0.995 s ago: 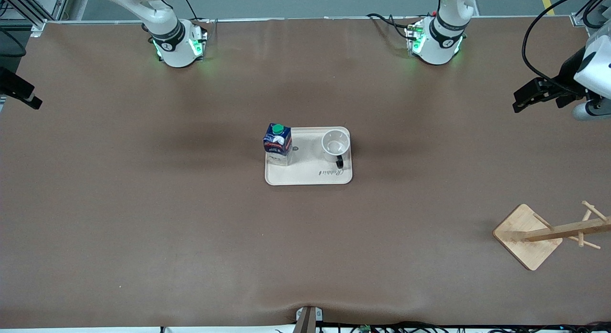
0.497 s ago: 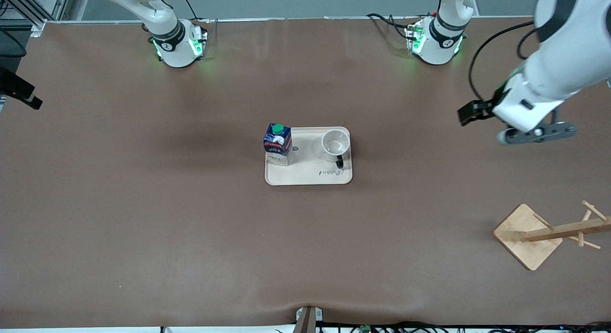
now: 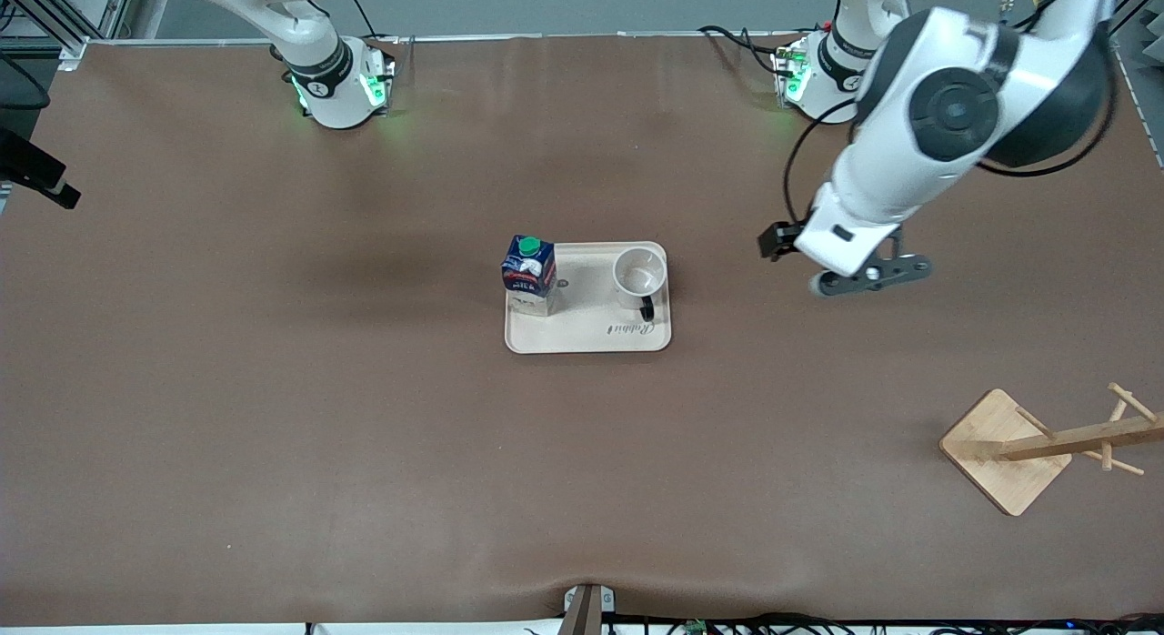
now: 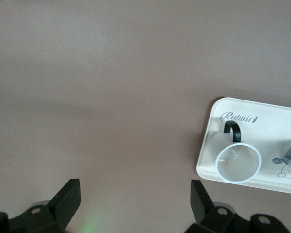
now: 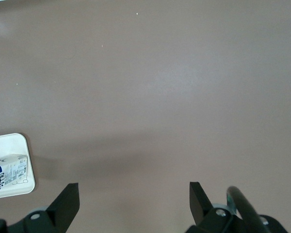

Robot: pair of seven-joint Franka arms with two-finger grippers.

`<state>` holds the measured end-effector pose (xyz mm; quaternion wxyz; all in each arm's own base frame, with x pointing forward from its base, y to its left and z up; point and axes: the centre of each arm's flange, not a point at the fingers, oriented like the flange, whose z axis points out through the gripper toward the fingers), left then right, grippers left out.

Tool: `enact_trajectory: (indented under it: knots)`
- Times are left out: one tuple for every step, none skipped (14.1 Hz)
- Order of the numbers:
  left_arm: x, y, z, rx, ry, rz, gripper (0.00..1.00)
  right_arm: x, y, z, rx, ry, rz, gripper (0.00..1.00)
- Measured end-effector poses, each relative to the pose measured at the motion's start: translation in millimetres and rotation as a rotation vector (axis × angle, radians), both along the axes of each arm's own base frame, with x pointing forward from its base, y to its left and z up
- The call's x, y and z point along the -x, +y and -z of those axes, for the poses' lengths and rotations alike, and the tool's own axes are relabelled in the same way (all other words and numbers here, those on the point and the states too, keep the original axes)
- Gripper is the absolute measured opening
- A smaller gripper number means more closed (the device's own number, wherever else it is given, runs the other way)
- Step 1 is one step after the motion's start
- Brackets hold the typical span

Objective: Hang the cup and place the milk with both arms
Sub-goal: 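Reach the left gripper toward the white mug on the tray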

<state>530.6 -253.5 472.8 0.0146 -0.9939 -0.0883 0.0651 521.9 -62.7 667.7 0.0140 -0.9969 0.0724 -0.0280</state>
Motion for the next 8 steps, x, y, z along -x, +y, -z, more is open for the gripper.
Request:
enact_trajectory:
  knots:
    - [7.0,-14.0,17.0,0.003,0.001,-0.001,1.00,0.0,-0.1,0.0,0.000,0.000,0.000,1.00]
    - [13.5,-26.1,33.7,0.007,-0.001,0.000,1.00,0.0,-0.1,0.0,0.000,0.000,0.000,1.00]
    - [19.6,-37.4,50.9,0.011,-0.004,0.000,1.00,0.0,-0.1,0.0,0.000,0.000,0.000,1.00]
    - [26.0,-48.2,66.7,0.014,-0.002,0.000,1.00,0.0,-0.2,0.0,0.000,0.000,0.000,1.00]
    - [32.1,-58.5,81.1,0.014,0.006,0.002,1.00,0.0,-0.1,0.0,0.000,0.000,0.000,1.00]
    - [37.4,-68.8,94.0,0.014,0.012,0.006,1.00,0.0,-0.2,0.0,0.000,0.000,0.000,1.00]
    - [41.6,-78.8,106.6,0.009,0.011,0.009,1.00,0.0,-0.2,0.0,0.000,0.000,0.000,1.00]
    - [44.5,-87.8,118.9,0.003,0.007,0.001,1.00,0.0,-0.2,0.1,0.000,0.000,0.000,1.00]
